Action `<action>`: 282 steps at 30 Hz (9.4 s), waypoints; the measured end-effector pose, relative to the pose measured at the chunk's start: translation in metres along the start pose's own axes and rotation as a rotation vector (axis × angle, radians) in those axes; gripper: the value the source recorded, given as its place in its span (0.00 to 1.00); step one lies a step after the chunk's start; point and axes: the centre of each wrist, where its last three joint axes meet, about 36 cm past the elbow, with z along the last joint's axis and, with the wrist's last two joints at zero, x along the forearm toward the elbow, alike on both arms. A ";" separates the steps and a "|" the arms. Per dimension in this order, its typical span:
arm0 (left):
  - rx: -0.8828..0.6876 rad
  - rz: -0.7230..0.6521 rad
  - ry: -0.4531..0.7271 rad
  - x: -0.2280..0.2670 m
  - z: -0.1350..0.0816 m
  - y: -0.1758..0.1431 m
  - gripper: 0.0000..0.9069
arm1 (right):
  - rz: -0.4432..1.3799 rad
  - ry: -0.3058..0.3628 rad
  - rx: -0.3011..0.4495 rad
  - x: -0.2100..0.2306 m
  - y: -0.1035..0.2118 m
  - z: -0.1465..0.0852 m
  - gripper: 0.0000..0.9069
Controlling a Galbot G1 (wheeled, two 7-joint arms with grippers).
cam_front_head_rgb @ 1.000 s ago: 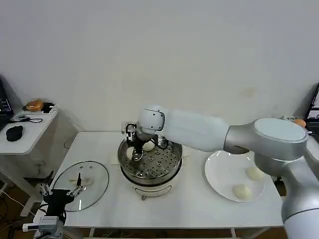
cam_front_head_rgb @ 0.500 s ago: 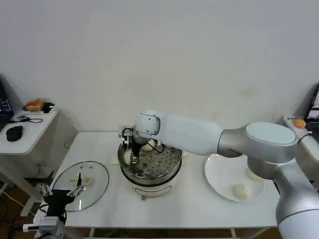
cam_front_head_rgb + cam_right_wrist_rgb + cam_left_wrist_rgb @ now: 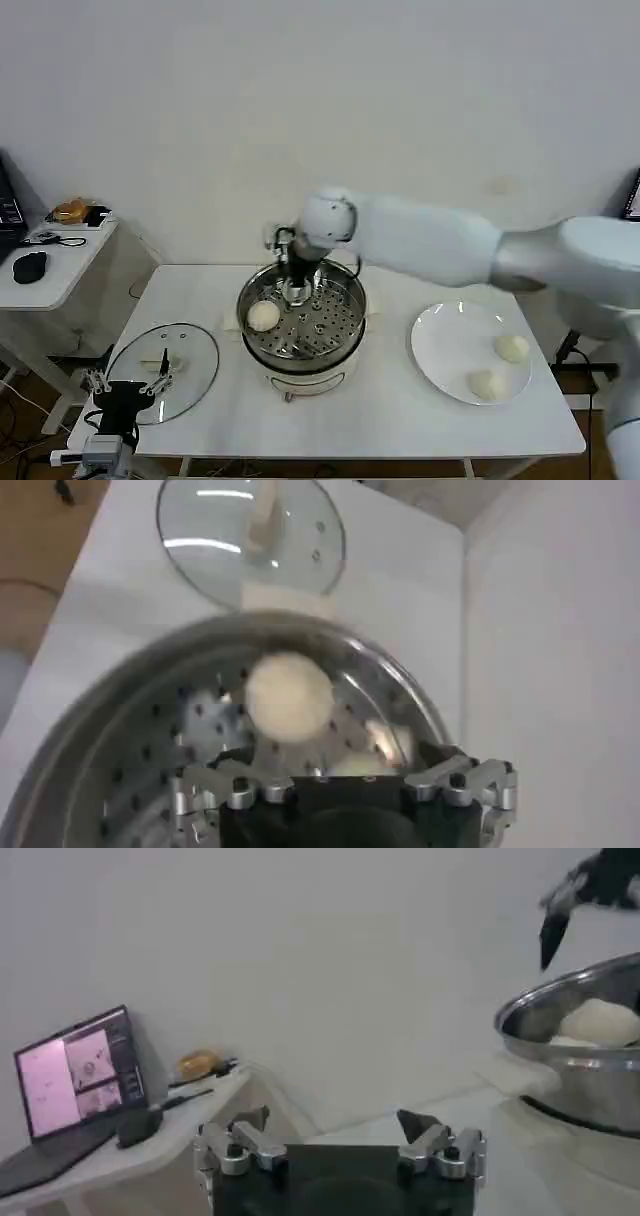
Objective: Take steamed baozi put them in steamer then cover it.
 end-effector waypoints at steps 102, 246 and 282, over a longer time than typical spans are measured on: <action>-0.004 0.047 0.022 0.006 0.001 -0.018 1.00 | -0.216 0.281 -0.207 -0.008 0.205 0.360 1.00; 0.002 -0.030 0.037 0.006 0.001 0.004 1.00 | -0.286 -0.051 0.701 -0.055 0.042 -0.027 0.70; -0.019 0.001 0.021 -0.003 0.001 0.005 1.00 | -0.076 -0.026 0.529 0.027 0.002 0.039 1.00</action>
